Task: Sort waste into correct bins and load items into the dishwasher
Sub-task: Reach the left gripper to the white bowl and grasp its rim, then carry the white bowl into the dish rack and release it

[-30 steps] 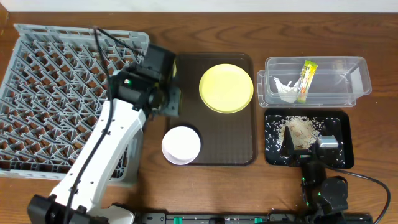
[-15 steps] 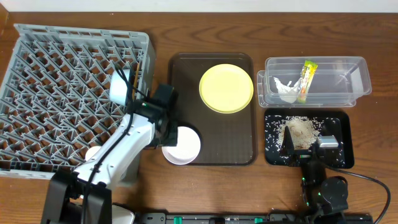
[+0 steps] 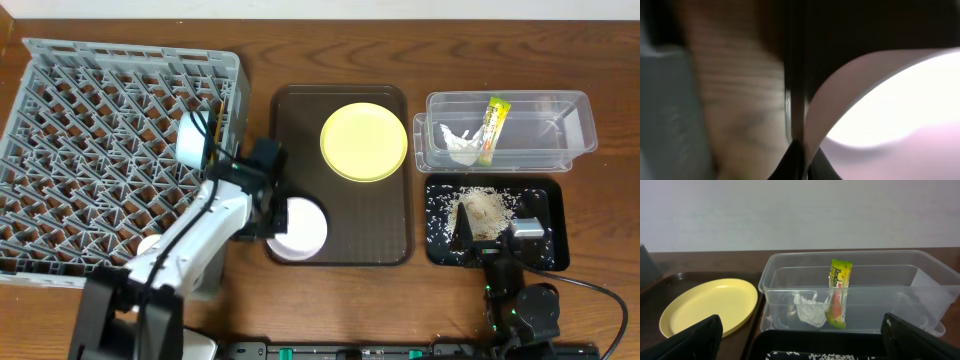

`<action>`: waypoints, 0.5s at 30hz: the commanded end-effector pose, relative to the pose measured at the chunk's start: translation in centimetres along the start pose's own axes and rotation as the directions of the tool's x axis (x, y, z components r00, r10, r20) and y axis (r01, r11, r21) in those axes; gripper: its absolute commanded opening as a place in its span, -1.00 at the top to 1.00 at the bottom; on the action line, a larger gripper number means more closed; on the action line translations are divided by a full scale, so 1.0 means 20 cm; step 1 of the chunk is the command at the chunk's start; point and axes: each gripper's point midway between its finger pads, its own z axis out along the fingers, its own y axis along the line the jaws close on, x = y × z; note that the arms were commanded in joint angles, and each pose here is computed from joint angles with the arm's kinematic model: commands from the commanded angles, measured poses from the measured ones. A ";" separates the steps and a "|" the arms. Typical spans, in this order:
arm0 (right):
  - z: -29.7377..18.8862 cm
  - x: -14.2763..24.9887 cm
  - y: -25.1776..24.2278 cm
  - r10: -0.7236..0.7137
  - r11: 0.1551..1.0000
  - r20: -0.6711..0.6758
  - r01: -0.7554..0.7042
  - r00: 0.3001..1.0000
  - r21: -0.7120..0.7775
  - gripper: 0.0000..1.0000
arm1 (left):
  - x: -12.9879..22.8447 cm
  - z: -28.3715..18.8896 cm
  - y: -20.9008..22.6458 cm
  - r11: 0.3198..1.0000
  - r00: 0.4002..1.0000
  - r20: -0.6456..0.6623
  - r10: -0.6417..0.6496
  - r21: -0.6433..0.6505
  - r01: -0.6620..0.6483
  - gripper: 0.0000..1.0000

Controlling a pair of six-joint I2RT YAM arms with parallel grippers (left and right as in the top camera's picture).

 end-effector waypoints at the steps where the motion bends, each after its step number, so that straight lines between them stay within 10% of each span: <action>1: 0.00 0.00 -0.02 -0.008 1.000 0.003 0.007 1.000 0.016 -0.98 | -0.21 -0.36 0.07 0.997 0.976 0.220 0.013 -0.083 0.006 0.88; 10: 0.00 0.00 -0.02 -0.008 1.000 0.003 0.007 1.000 0.017 -0.98 | -0.35 -1.10 0.64 0.694 0.774 0.618 0.134 -0.616 0.372 0.88; 15: 0.00 0.00 -0.02 -0.008 1.000 0.003 0.007 1.000 0.017 -0.99 | -0.36 -1.29 0.75 0.457 0.769 0.585 0.258 -0.775 0.437 0.88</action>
